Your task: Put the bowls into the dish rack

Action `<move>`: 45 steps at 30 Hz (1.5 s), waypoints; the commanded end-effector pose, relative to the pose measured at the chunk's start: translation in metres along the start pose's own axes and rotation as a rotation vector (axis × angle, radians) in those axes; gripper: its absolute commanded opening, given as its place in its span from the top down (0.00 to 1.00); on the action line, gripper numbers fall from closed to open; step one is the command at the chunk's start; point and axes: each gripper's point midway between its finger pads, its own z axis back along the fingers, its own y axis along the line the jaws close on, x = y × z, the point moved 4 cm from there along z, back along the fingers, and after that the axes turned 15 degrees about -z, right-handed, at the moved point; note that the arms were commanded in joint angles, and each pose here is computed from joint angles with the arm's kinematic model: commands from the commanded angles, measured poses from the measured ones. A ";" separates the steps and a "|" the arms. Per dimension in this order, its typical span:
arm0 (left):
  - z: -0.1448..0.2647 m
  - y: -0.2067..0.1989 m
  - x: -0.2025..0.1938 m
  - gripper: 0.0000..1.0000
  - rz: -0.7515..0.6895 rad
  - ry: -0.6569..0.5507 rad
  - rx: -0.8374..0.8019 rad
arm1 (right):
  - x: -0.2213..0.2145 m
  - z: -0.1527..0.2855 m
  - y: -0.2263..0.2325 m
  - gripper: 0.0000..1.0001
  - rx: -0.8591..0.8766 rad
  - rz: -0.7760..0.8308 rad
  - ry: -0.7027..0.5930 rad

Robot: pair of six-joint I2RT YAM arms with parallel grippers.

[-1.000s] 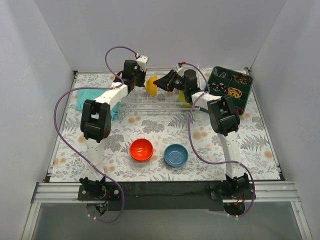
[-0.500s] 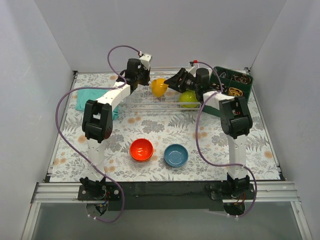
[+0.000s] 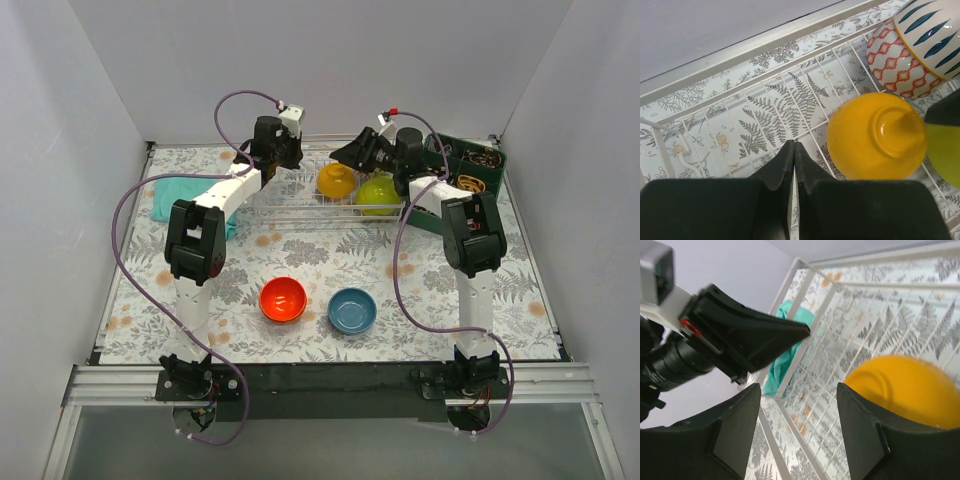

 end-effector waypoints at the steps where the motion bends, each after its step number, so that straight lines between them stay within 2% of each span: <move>1: 0.018 -0.001 0.023 1.00 -0.011 -0.059 -0.002 | 0.025 -0.011 0.026 0.30 0.116 0.147 -0.034; 6: 0.026 -0.003 0.028 1.00 -0.024 -0.067 -0.010 | 0.040 -0.012 0.054 0.31 0.171 0.265 -0.051; 9: 0.032 -0.009 0.034 1.00 -0.048 -0.092 -0.071 | 0.046 0.004 0.068 0.34 0.163 0.371 -0.054; 15: 0.047 -0.026 0.044 1.00 -0.075 -0.118 -0.190 | 0.074 0.063 0.087 0.37 -0.004 0.568 -0.082; 19: 0.058 -0.031 0.038 1.00 -0.086 -0.102 -0.214 | 0.086 0.096 0.091 0.47 -0.168 0.701 -0.100; 23: 0.067 -0.036 0.031 1.00 -0.088 -0.080 -0.233 | 0.073 0.117 0.083 0.55 -0.260 0.706 -0.009; 27: 0.080 -0.037 0.021 1.00 -0.098 -0.057 -0.218 | 0.041 0.134 0.090 0.54 -0.209 0.732 0.128; 32: 0.118 -0.024 0.025 1.00 -0.152 -0.067 -0.127 | -0.005 0.157 0.095 0.46 -0.161 0.877 0.246; 33: 0.137 -0.022 0.040 0.96 -0.169 -0.110 -0.112 | -0.024 0.166 0.099 0.45 -0.144 0.912 0.268; 35: 0.154 -0.017 0.035 0.80 -0.183 -0.109 -0.096 | -0.047 0.175 0.104 0.40 -0.095 1.019 0.321; 36: 0.171 -0.017 0.044 0.73 -0.202 -0.143 -0.086 | -0.066 0.180 0.119 0.38 -0.051 1.085 0.344; 37: 0.180 -0.015 0.045 0.65 -0.211 -0.153 -0.074 | -0.088 0.187 0.106 0.37 -0.052 1.091 0.415; 38: 0.186 -0.014 0.037 0.56 -0.209 -0.136 -0.068 | -0.098 0.191 0.103 0.36 -0.051 1.175 0.456; 39: 0.202 -0.012 0.046 0.49 -0.210 -0.163 -0.037 | -0.120 0.192 0.112 0.36 -0.009 1.234 0.500; 40: 0.210 -0.011 0.047 0.42 -0.205 -0.165 -0.023 | -0.137 0.197 0.100 0.35 -0.014 1.236 0.555; 45: 0.246 -0.021 0.027 0.28 -0.142 -0.124 -0.008 | -0.222 0.214 0.085 0.36 0.073 1.317 0.858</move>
